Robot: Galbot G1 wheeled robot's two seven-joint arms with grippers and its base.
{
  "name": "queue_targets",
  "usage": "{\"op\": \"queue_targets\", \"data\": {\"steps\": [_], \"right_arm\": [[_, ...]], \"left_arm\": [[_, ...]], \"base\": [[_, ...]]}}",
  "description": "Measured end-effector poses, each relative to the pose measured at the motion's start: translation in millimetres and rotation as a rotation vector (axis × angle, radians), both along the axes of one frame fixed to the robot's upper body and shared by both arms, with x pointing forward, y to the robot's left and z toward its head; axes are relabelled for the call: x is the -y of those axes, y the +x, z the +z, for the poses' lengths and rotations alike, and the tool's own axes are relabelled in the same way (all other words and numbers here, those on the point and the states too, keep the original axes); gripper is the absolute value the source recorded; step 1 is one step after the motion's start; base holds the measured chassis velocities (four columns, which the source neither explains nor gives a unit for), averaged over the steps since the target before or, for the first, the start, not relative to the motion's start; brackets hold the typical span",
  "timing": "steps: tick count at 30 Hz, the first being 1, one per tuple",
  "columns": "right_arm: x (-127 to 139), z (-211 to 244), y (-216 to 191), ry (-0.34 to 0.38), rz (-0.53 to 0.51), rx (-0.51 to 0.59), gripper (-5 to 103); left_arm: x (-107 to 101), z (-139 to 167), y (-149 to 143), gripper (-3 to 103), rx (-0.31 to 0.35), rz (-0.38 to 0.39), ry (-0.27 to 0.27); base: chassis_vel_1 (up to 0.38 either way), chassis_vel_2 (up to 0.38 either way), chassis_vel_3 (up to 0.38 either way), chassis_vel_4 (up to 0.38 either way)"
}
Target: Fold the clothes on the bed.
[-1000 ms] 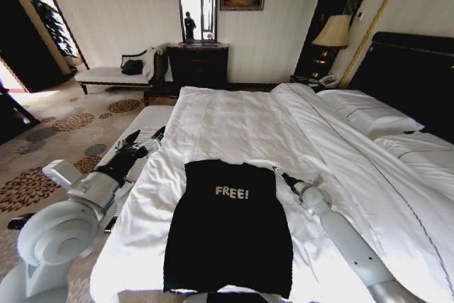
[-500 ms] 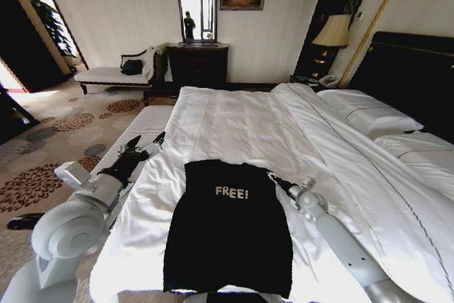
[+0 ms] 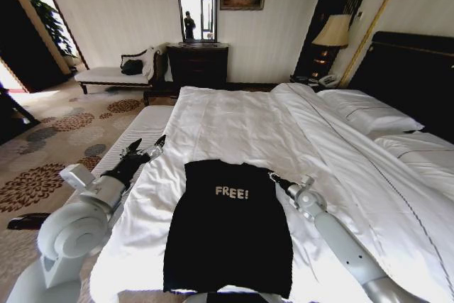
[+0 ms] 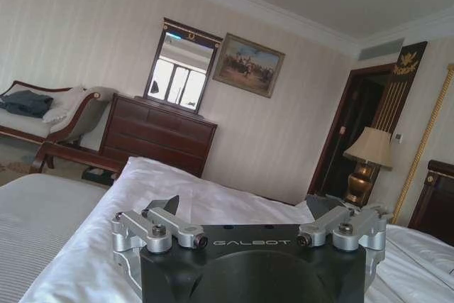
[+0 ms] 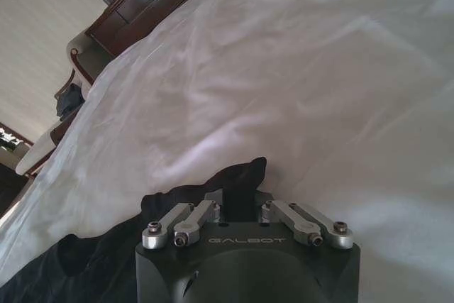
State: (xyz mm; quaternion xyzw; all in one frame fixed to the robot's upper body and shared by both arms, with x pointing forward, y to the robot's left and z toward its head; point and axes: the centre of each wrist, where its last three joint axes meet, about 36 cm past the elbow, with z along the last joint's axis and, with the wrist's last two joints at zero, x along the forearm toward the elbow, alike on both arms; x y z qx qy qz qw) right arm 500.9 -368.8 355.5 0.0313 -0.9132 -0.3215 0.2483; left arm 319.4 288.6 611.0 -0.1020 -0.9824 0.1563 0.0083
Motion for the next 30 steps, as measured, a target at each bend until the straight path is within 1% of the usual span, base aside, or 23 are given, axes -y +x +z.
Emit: {"op": "queue_targets", "data": {"steps": [3, 5, 6, 7, 9, 11, 13, 15, 17, 18, 19, 22, 23, 24, 25, 27, 28, 29, 30], "right_arm": [[1, -1, -1, -0.007, 0.002, 0.008, 8], [1, -1, -1, -0.008, 0.002, 0.009, 8], [1, -2, -1, -0.015, 0.001, 0.016, 3], [2, -3, -1, -0.023, 0.001, 0.024, 1], [2, -4, -1, -0.033, 0.0, 0.036, 1], [2, -6, 0, -0.06, -0.001, 0.061, 0], [2, -5, 0, -0.064, -0.001, 0.066, 0], [2, -5, 2, -0.073, -0.001, 0.075, 0], [2, -4, 4, -0.078, 0.0, 0.078, 0], [2, -4, 4, -0.078, 0.0, 0.078, 0], [1, -4, 5, -0.084, 0.003, 0.08, 0], [1, -4, 3, -0.104, 0.009, 0.08, 0], [1, -4, 3, -0.104, 0.009, 0.08, 0], [2, -4, 1, -0.111, 0.011, 0.08, 0], [2, -4, -1, -0.115, 0.009, 0.082, 0], [5, -3, -3, -0.124, 0.005, 0.086, 0], [5, -3, -3, -0.124, 0.005, 0.086, 0], [8, -3, -6, -0.132, -0.001, 0.089, 0], [11, -2, -7, -0.137, -0.005, 0.09, 0]], "left_arm": [[1, -3, 6, 100, -0.008, -0.006, -0.007], [1, -4, 7, 100, -0.009, -0.006, -0.008], [1, -5, 9, 100, -0.013, -0.006, -0.012], [2, -7, 12, 100, -0.017, -0.005, -0.016], [2, -10, 16, 100, -0.022, -0.004, -0.02], [0, -16, 25, 100, -0.036, 0.002, -0.027], [0, -17, 27, 100, -0.039, 0.004, -0.028], [-5, -26, 42, 100, -0.064, 0.011, -0.04], [-10, -36, 57, 100, -0.097, 0.007, -0.066], [-10, -36, 57, 100, -0.097, 0.007, -0.066], [-16, -51, 79, 100, -0.156, 0.008, -0.099], [-24, -94, 140, 100, -0.295, 0.02, -0.142], [-24, -94, 140, 100, -0.295, 0.02, -0.142], [-27, -114, 170, 100, -0.359, 0.025, -0.177], [-28, -125, 189, 100, -0.398, 0.025, -0.21], [-26, -142, 220, 100, -0.452, 0.015, -0.257], [-26, -142, 220, 100, -0.452, 0.015, -0.257], [-21, -154, 236, 100, -0.477, 0.003, -0.272], [-17, -163, 244, 100, -0.49, -0.008, -0.279]], "base": [[0.0, 0.0, 0.0, 0.0], [0.0, 0.0, 0.0, 0.0], [0.0, 0.0, 0.0, 0.0], [0.0, 0.0, 0.0, 0.0], [0.0, 0.0, 0.0, 0.0], [0.0, 0.0, 0.0, 0.0], [0.0, 0.0, 0.0, 0.0], [0.0, 0.0, 0.0, 0.0], [0.0, 0.0, 0.0, 0.0], [0.0, 0.0, 0.0, 0.0], [0.0, 0.0, 0.0, 0.0], [0.0, 0.0, 0.0, 0.0], [0.0, 0.0, 0.0, 0.0], [0.0, 0.0, 0.0, 0.0], [0.0, 0.0, 0.0, 0.0], [0.0, 0.0, 0.0, 0.0], [0.0, 0.0, 0.0, 0.0], [0.0, 0.0, 0.0, 0.0], [0.0, 0.0, 0.0, 0.0]]}}
